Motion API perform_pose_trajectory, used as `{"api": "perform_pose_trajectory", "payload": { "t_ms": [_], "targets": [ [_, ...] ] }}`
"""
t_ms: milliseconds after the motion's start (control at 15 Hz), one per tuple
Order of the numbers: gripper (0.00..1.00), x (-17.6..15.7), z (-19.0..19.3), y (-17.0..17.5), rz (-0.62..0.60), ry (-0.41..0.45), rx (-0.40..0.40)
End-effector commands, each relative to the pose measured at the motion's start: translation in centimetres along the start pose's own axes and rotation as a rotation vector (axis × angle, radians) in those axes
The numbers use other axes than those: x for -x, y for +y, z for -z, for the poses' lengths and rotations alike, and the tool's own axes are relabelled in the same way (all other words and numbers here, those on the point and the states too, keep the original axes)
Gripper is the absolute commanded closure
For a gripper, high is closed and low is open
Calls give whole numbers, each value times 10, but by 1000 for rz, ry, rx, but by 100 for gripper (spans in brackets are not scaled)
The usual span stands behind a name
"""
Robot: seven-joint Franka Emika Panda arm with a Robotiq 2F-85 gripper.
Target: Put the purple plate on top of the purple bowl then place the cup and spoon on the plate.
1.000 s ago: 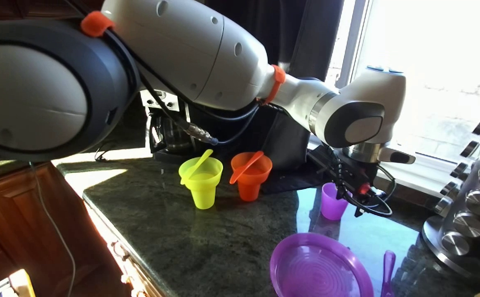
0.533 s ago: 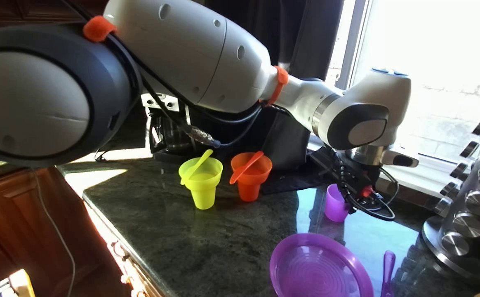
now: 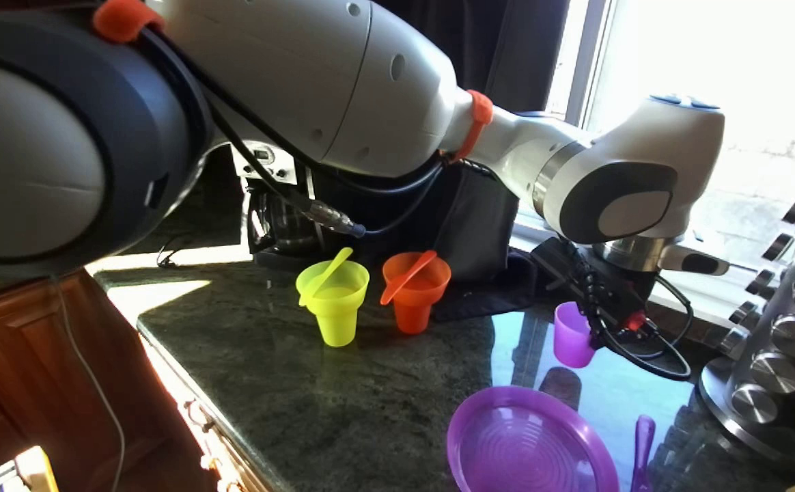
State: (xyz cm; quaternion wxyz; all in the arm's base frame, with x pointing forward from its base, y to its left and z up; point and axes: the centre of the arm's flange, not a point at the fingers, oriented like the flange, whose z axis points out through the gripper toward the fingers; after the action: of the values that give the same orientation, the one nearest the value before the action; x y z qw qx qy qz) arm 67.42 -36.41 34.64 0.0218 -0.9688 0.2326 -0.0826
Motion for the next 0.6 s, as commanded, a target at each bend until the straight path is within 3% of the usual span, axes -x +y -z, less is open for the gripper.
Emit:
{"api": "perform_pose_trajectory", "payload": {
  "t_ms": [0,267,533],
  "targets": [
    [99,24,30,27,19,9,-95],
    [99,41,57,49,64,19,-135],
    [99,68,75,60,115,-13,-125]
  ]
}}
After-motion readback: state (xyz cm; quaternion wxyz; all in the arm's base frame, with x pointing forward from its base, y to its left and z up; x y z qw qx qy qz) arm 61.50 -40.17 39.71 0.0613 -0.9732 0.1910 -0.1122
